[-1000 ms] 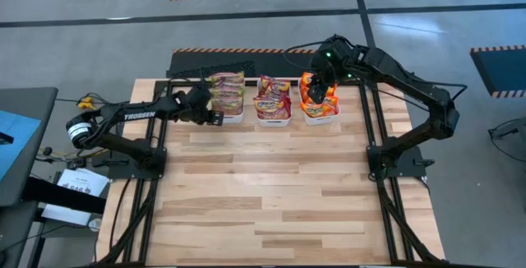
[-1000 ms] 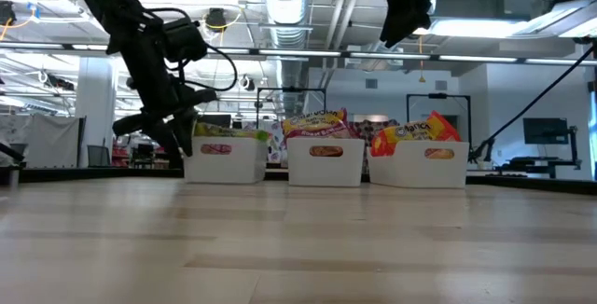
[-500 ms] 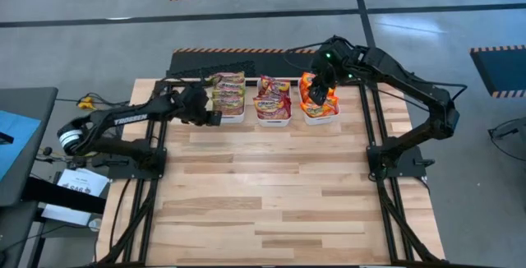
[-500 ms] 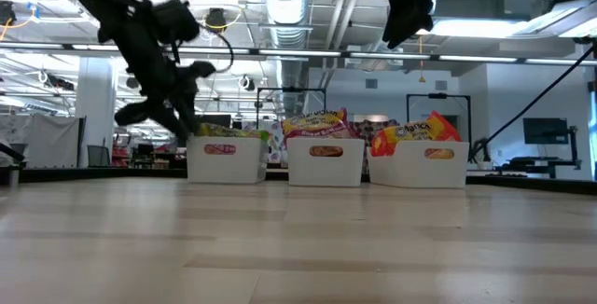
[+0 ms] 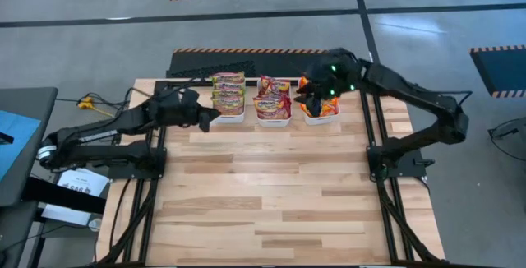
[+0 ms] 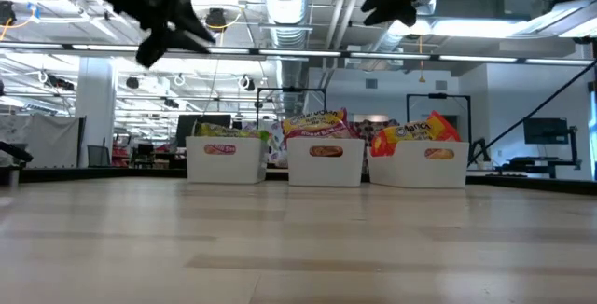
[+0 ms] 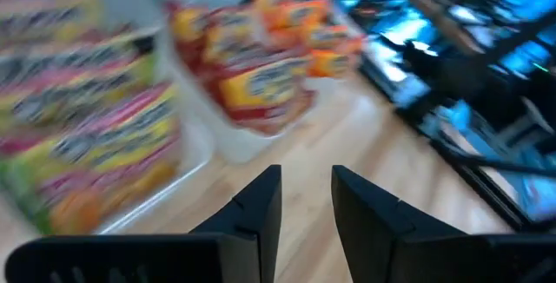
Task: Sort Maruchan noodles
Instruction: Return to Home Position
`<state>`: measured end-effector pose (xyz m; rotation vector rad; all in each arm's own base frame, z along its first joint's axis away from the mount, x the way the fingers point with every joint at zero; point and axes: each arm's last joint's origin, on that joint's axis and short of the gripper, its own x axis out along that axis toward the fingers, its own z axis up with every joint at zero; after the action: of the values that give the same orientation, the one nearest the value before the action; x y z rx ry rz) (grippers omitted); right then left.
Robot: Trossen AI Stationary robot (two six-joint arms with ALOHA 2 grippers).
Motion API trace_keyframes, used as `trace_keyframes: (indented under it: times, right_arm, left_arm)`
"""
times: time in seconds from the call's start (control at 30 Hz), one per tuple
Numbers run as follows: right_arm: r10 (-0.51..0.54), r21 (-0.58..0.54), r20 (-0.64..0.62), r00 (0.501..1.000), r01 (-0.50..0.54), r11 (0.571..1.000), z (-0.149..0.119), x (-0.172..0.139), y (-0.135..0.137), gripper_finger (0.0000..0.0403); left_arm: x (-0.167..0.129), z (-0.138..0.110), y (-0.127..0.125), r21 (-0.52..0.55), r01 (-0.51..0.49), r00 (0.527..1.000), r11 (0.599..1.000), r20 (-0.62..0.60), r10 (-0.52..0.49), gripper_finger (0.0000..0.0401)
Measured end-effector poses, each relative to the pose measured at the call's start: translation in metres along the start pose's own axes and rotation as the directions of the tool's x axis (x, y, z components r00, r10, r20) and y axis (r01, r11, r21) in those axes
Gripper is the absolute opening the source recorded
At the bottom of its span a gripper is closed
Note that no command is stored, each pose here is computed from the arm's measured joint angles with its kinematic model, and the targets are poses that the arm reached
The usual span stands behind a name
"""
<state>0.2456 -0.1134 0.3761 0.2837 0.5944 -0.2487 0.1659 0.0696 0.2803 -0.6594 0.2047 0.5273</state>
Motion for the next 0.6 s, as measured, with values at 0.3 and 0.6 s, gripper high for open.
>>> trace_keyframes:
  times: [0.3, 0.6]
  right_arm:
    - [0.183, -0.078, 0.372, 0.910, -0.166, 0.983, -0.029, -0.025, 0.039, 0.0189]
    - [0.357, -0.249, 0.427, 0.831, -0.271, 0.930, -0.063, -0.049, 0.068, 0.0189]
  left_arm:
    - [-0.043, -0.012, -0.034, 0.251, 0.295, 0.953, 0.922, -0.002, -0.304, 0.0088]
    - [-0.074, -0.050, -0.011, 0.277, 0.419, 0.899, 0.865, 0.012, -0.439, 0.0088]
